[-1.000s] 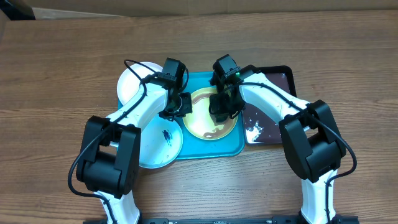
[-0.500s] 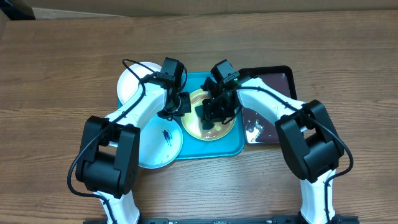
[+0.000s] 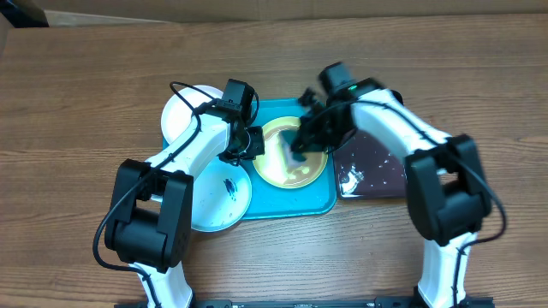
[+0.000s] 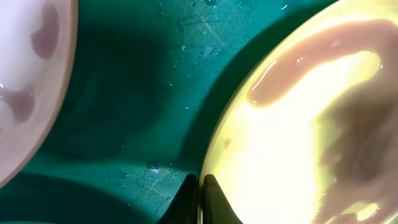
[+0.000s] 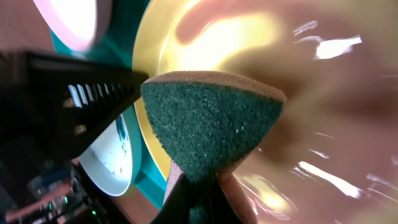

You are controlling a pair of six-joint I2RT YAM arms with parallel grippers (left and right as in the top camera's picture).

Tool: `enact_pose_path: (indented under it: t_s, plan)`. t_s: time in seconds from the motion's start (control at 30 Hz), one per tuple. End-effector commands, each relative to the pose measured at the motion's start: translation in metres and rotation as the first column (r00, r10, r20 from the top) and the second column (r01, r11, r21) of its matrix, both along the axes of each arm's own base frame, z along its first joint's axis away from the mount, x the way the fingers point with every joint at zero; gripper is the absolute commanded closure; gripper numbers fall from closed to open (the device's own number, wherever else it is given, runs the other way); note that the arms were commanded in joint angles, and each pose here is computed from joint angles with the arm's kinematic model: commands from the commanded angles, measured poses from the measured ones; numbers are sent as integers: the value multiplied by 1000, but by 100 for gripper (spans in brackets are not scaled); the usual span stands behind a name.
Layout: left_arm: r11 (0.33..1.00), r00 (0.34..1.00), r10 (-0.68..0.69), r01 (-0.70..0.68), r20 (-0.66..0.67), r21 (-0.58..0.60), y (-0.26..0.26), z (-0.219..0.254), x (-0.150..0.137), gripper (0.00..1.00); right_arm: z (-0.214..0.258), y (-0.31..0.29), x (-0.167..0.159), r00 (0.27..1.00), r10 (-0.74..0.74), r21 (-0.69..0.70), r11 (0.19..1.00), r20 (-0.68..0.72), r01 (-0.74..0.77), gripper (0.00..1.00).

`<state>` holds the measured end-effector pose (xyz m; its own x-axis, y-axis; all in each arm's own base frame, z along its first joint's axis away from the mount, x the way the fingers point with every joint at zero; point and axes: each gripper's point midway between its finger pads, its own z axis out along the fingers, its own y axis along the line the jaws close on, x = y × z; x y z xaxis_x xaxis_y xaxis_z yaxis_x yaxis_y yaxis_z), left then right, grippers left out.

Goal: Clean dirty plates on tray and stack at the side
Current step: 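Scrub the yellow plate with the sponge while the left gripper holds it, then return the sponge to the black tray with the right gripper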

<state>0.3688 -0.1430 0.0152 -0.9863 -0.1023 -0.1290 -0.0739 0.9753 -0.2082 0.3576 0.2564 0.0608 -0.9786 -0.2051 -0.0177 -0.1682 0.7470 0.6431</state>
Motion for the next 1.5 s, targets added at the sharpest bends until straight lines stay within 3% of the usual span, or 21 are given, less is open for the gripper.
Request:
enact_pose_path:
  t_s: [0.0, 0.1, 0.2, 0.27, 0.47, 0.6, 0.93, 1.27, 1.47]
  plan:
    - [1000, 1000, -11, 11, -4, -2, -4, -4, 3, 96, 62, -29, 24, 987, -55, 12, 998, 153, 54, 96]
    - [1000, 1000, -11, 11, -4, -2, -4, -4, 3, 95, 74, -56, 22, 982, -75, -41, 996, 174, 83, 96]
    - [1000, 1000, -11, 11, -5, -1, -3, -4, 2, 79, 70, -91, 18, 979, -114, -176, 974, 171, 144, 96]
    - [1000, 1000, -11, 11, -6, -1, -4, -5, 2, 75, 62, -115, 15, 978, -133, -282, 943, 159, 174, 96]
    - [1000, 1000, -12, 12, -16, 3, -4, -9, 0, 80, 37, -158, 9, 975, -143, -487, 848, 168, 208, 96]
    - [1000, 1000, -11, 11, -17, 10, -2, -10, 0, 96, 24, -175, 12, 964, -179, -558, 788, 197, 260, 96]
    - [999, 998, 13, -15, 59, 29, 11, 33, 23, 96, 21, -200, 17, 950, -230, -580, 753, 212, 311, 96]
    - [1000, 986, 21, -22, 168, 5, 13, 103, 58, 96, 17, -200, 8, 951, -270, -532, 789, 148, 307, 96]
    - [1000, 972, 13, -11, 236, -9, 8, 133, 73, 96, -15, -186, -10, 961, -261, -498, 824, 91, 271, 92]
